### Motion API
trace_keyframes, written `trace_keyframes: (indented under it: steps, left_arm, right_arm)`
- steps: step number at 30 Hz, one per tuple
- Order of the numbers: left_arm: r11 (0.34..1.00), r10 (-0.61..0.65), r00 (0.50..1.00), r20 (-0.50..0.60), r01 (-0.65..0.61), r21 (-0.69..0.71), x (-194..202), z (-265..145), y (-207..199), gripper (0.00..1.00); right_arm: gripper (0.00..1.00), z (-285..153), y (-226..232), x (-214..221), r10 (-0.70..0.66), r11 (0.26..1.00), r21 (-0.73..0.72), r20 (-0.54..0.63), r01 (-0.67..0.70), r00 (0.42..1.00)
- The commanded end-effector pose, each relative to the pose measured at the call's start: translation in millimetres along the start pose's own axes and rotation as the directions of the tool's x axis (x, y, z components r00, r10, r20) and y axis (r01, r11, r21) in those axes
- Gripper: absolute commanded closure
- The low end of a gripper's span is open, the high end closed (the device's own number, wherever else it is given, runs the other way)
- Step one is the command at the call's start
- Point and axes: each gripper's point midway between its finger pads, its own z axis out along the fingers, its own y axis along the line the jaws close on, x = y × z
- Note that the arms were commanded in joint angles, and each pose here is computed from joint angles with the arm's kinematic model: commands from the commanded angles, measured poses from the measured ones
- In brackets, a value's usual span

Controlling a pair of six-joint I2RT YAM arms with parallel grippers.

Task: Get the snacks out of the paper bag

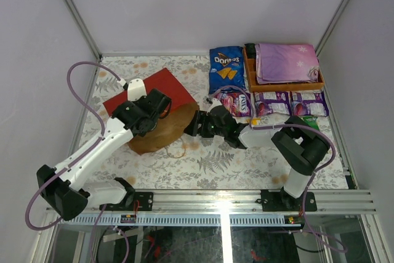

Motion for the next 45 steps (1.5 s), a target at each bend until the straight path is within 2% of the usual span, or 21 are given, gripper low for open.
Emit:
trace_keyframes:
  steps: [1,9,14,19,21,30,37,42,45]
  left_arm:
    - [0.993,0.011,0.998,0.056,-0.004,-0.118,-14.7,-8.3,28.4,1.0]
    - [0.989,0.08,0.996,0.033,-0.076,-0.125,-11.4,7.0,7.6,1.0]
    - [0.993,0.088,0.996,0.031,-0.085,-0.079,-15.3,9.4,-7.3,1.0]
    - [0.996,0.083,0.996,0.015,-0.083,0.013,-21.5,2.4,-24.7,1.0]
    - [0.994,0.097,0.995,0.007,-0.097,0.043,-22.1,0.2,-29.1,1.0]
    - [0.969,0.16,0.986,-0.052,-0.147,0.198,-7.1,-8.7,-46.7,1.0]
    - [0.954,0.145,0.989,-0.032,-0.131,0.271,-13.1,-19.3,-51.5,1.0]
    - [0.945,0.163,0.986,-0.027,-0.148,0.29,-16.0,-21.2,-55.9,1.0]
    - [0.944,0.169,0.985,-0.024,-0.155,0.292,-16.0,-21.0,-55.9,1.0]
  right_arm:
    - [0.27,-3.2,44.8,-29.4,0.004,0.988,-0.152,0.087,0.009,0.996]
    - [0.3,-36.2,51.6,-27.7,-0.007,0.986,-0.164,0.107,0.024,0.994]
    - [0.32,-25.4,90.5,-10.2,0.013,0.97,-0.244,0.138,0.021,0.99]
    - [0.37,0.5,119.9,-2.5,0.278,0.886,-0.418,0.138,-0.198,0.951]
    - [0.4,17.1,128.0,-1.3,0.346,0.859,-0.442,0.125,-0.26,0.93]
    - [0.42,82.3,133.4,-14.0,0.423,0.851,-0.43,0.221,-0.301,0.879]
    - [0.5,121.0,127.7,-19.2,0.433,0.877,-0.341,0.251,-0.34,0.866]
    - [0.55,141.7,113.9,-8.8,0.434,0.891,-0.255,0.24,-0.376,0.868]
    - [0.55,139.3,105.3,-6.8,0.428,0.9,-0.215,0.263,-0.38,0.865]
